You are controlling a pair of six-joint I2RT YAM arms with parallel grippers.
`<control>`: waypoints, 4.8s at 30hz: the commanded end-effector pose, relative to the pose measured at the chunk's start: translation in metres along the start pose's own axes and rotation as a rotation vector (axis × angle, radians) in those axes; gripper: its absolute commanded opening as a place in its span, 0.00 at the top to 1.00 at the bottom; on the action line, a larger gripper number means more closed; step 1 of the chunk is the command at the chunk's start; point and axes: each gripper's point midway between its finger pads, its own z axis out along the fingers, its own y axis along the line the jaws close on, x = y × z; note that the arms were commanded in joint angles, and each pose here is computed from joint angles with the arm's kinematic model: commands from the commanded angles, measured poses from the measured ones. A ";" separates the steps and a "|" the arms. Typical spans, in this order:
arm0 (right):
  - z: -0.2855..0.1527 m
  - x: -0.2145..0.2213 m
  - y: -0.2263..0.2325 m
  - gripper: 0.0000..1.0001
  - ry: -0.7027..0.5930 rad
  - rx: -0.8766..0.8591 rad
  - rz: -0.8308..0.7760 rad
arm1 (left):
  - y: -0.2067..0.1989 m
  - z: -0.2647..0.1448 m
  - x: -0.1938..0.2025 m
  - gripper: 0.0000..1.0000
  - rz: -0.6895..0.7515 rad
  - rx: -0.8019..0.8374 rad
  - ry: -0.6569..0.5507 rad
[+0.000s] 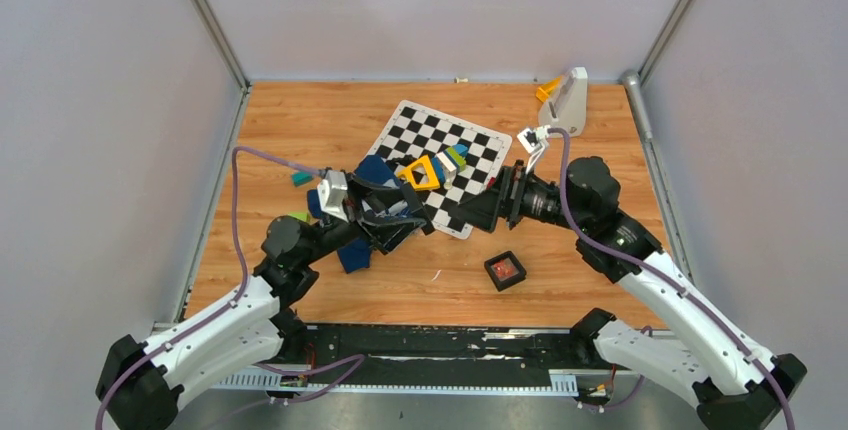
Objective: Remove the brooch from the garment
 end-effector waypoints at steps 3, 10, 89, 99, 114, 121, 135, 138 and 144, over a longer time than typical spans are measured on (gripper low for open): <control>-0.017 0.026 0.026 0.02 0.089 -0.278 -0.467 | -0.013 0.008 0.014 1.00 -0.290 -0.007 0.183; 0.002 0.027 0.018 0.13 0.161 -0.270 -0.402 | -0.029 0.022 0.017 1.00 -0.397 0.096 0.277; 0.004 0.022 0.014 0.07 0.136 -0.310 -0.143 | -0.049 0.048 -0.016 1.00 -0.595 0.304 0.197; -0.004 0.023 0.031 0.48 0.150 -0.392 -0.126 | -0.047 0.050 -0.011 1.00 -0.599 0.312 0.204; -0.028 0.008 0.059 0.84 0.066 -0.473 -0.068 | -0.057 0.043 -0.025 1.00 -0.590 0.385 0.150; -0.031 0.009 0.063 0.90 0.077 -0.500 -0.058 | -0.056 0.040 -0.024 1.00 -0.587 0.376 0.142; -0.019 0.004 0.040 0.88 0.066 -0.351 -0.107 | -0.047 0.044 -0.022 0.32 -0.572 0.306 0.146; -0.014 0.005 0.033 0.88 0.069 -0.329 -0.099 | -0.043 0.045 -0.021 0.19 -0.557 0.275 0.147; -0.006 0.006 0.021 0.88 0.080 -0.282 -0.104 | -0.036 0.048 -0.017 0.08 -0.557 0.228 0.166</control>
